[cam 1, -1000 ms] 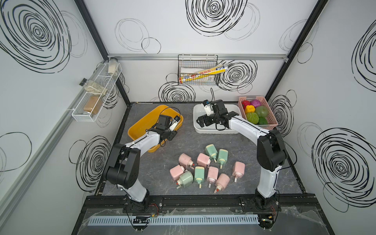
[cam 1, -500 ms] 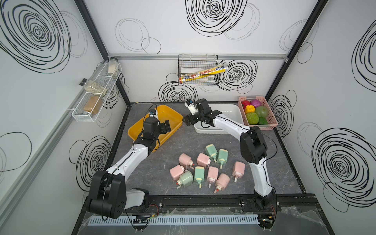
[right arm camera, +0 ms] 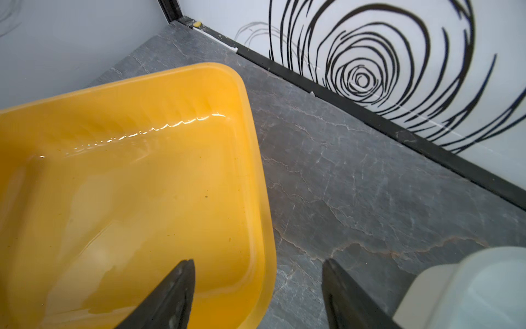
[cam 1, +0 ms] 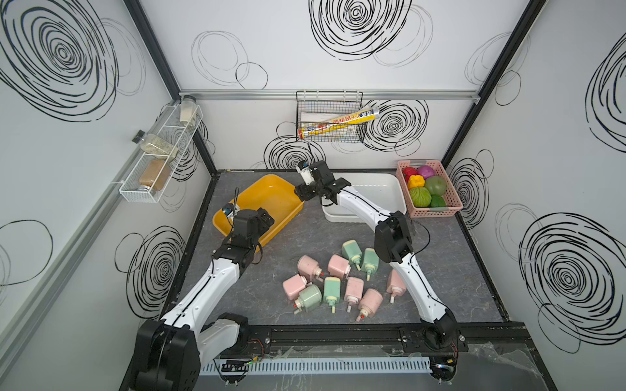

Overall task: Place the pencil sharpeners by color into the storage box
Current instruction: Move the storage box to the center of the board.

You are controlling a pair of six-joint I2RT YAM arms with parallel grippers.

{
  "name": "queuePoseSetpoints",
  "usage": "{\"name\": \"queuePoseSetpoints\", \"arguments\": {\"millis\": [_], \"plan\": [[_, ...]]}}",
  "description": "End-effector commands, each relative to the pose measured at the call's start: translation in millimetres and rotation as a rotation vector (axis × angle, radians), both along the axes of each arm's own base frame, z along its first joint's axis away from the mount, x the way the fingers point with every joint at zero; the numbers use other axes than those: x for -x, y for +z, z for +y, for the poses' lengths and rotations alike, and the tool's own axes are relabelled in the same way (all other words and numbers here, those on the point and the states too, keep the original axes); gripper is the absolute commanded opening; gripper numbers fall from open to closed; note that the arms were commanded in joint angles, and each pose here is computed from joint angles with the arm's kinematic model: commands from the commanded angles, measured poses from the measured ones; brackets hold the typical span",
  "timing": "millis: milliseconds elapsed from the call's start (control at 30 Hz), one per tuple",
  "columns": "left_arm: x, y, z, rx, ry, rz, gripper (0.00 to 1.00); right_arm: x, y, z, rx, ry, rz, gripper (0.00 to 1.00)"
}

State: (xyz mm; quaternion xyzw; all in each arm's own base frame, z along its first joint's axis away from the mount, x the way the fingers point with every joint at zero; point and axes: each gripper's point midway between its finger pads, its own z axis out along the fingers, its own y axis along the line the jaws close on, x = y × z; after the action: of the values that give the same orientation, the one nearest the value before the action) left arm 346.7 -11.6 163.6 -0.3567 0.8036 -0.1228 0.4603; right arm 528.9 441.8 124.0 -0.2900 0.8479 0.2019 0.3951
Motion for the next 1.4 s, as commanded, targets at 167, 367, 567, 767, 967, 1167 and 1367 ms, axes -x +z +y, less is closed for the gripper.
{"name": "queuePoseSetpoints", "arguments": {"millis": [167, 367, 567, 767, 967, 1167, 1367], "plan": [[22, -45, -7, 0.124, 0.048, 0.134, 0.99, -4, -29, -10, 0.049, -0.066, 0.059, 0.65], [25, -51, 0, 0.112, 0.080, 0.142, 0.99, -2, -42, -16, 0.102, -0.100, 0.084, 0.64], [34, -66, 6, 0.125, 0.111, 0.179, 0.99, 18, -59, -31, 0.250, -0.095, 0.125, 0.65], [38, -77, 20, 0.135, 0.149, 0.185, 0.99, 32, -63, -46, 0.368, -0.131, 0.138, 0.67], [34, -78, 41, 0.081, 0.214, 0.193, 0.99, 44, -45, -48, 0.427, -0.139, 0.096, 0.68], [23, -80, 71, -0.009, 0.321, 0.186, 0.99, 66, -33, -42, 0.427, -0.084, 0.122, 0.67], [-11, -67, 87, -0.071, 0.273, 0.136, 0.99, 74, -22, -41, 0.391, -0.082, 0.120, 0.50]]}}
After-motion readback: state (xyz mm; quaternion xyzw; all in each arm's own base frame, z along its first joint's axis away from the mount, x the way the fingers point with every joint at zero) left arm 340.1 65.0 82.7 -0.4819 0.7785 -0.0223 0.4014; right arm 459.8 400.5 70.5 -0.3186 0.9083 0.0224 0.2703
